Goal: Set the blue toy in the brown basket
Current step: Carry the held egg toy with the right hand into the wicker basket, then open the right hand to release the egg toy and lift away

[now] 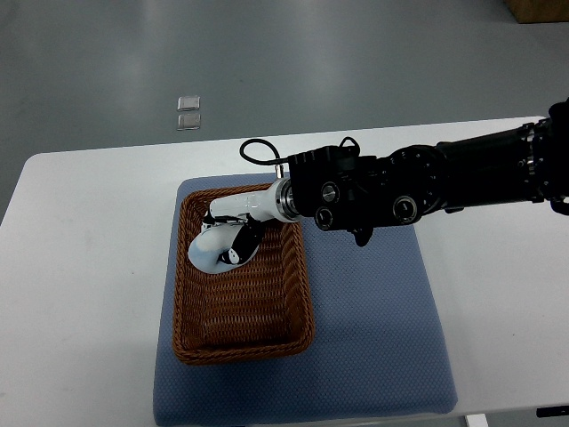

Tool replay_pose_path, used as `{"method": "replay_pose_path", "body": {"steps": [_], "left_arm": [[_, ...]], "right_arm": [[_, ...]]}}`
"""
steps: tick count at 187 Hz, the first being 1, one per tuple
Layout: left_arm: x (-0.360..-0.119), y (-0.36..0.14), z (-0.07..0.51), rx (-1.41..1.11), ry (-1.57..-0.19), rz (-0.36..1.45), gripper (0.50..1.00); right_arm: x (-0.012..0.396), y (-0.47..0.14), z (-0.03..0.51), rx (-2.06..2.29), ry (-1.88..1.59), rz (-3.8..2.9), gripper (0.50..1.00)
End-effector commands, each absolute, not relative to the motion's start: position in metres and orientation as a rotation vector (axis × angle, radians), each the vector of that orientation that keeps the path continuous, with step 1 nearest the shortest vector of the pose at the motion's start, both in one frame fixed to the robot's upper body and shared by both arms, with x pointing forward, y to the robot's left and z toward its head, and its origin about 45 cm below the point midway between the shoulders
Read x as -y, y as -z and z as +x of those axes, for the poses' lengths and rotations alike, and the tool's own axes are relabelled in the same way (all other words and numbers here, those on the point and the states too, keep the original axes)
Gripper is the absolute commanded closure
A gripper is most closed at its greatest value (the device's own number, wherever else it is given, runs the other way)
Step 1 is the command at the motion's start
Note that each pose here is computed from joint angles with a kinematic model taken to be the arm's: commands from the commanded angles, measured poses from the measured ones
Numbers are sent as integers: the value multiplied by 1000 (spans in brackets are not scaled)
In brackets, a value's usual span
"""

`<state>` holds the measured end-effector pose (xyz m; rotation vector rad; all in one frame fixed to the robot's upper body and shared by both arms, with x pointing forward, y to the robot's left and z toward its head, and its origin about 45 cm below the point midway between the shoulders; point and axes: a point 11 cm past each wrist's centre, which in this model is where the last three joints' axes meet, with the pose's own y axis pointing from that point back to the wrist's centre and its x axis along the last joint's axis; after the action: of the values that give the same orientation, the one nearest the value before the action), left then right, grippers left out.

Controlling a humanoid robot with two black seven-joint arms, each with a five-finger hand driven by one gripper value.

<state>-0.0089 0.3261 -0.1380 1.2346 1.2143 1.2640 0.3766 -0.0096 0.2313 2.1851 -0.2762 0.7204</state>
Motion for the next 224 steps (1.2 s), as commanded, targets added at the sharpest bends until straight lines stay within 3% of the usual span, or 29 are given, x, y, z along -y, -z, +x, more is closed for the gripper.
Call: {"method": "replay_pose_path", "body": {"steps": [1,40,49,53,72,105,171,224], "left_arm": [[-326,138,-9,-1214,-1265,1235,500],[-326,138,-9,-1214,-1265,1235,500],[-326,138,-9,-1215,-1264,1234,500],[-326,138,-9,-1215,-1264,1234,500],[-326,138,-9,-1214,-1265,1235,500],[-326,138,-9,-1215,-1264,1234,500],[-326,138,-9,-1214,-1265,1235,500],[-326,138,-9,-1215,-1264,1234,500]], "right_arm": [[16,-222,380,297,-700,2176,989],[20,-211,378,296,-683,2172,891],[21,-208,377,296,-674,2175,771],[21,-208,377,299,-674,2175,742],[22,-204,376,311,-668,2179,673],[22,-203,375,314,-660,2182,605],[7,-229,381,329,-661,2248,595],[62,-276,426,690,-456,2429,595]]}}
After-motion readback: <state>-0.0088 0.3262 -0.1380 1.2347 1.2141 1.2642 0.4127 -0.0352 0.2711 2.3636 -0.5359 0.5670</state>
